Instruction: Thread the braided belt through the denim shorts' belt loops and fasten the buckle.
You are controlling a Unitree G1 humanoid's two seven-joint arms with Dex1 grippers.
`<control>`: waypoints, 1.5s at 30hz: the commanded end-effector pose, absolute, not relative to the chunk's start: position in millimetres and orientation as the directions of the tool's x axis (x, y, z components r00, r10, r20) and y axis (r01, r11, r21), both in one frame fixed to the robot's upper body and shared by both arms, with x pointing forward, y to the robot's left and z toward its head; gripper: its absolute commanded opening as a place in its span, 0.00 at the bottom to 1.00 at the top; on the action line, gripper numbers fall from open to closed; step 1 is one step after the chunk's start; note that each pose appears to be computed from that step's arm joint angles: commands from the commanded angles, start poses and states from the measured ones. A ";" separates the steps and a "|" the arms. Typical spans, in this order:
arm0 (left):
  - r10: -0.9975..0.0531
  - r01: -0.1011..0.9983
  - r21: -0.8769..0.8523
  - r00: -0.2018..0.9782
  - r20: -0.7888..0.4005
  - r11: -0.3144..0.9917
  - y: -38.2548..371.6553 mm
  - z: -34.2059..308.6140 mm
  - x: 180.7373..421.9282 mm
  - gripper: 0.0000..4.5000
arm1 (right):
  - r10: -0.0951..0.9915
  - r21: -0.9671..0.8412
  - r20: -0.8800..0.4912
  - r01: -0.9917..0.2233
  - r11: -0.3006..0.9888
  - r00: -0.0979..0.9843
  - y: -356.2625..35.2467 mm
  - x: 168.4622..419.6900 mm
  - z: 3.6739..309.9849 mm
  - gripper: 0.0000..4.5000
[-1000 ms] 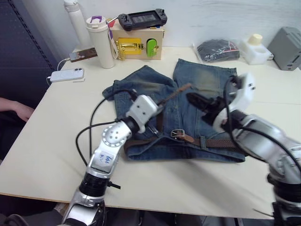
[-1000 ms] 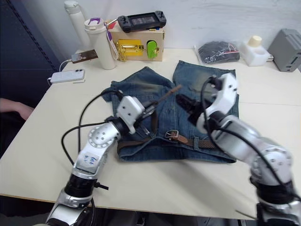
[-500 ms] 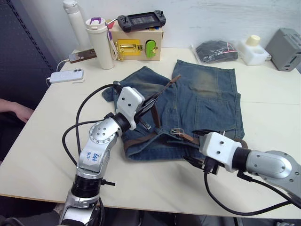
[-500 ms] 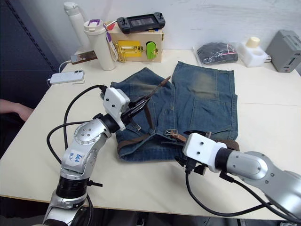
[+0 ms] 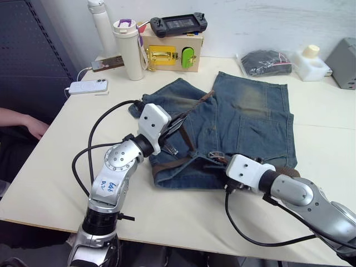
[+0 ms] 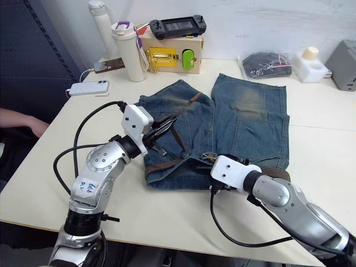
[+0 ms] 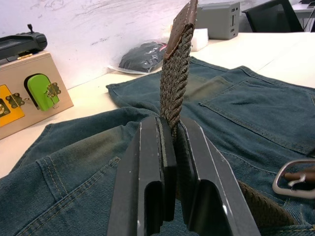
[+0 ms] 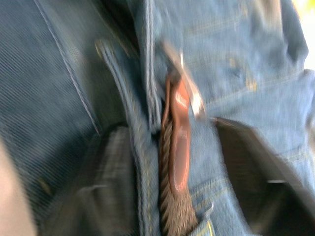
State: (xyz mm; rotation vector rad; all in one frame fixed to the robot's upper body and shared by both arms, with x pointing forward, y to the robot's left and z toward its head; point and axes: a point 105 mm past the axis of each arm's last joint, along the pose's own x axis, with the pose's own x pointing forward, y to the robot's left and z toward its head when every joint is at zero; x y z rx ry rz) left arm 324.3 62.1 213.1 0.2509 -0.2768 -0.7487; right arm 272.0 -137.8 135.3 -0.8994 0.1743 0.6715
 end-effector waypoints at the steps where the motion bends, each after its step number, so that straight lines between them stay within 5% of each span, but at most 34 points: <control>1: -0.697 0.612 0.351 0.685 0.213 0.709 64.0 229.4 320.0 0.00 | 0.442 -0.683 -0.390 -0.575 0.449 0.808 -140.8 276.7 141.4 0.04; 12: -0.804 0.734 0.382 0.593 0.041 0.561 53.8 194.5 299.6 0.00 | 0.424 -0.466 -0.331 -0.537 0.703 0.843 -131.7 286.2 159.1 0.01; 22: -0.843 0.834 0.284 0.522 -0.131 0.472 52.0 162.6 285.0 0.00 | 0.372 -0.379 -0.330 -0.483 0.790 0.868 -131.9 291.4 166.1 0.01; 28: -0.795 0.832 0.161 0.555 -0.246 0.531 55.3 136.1 289.0 0.00 | 0.367 -0.370 -0.312 -0.468 0.802 0.876 -128.7 291.7 171.3 0.01; 45: -0.777 0.797 0.069 0.601 -0.186 0.600 47.6 149.8 300.7 0.00 | 0.381 -0.391 -0.302 -0.478 0.787 0.874 -123.0 287.9 174.7 0.01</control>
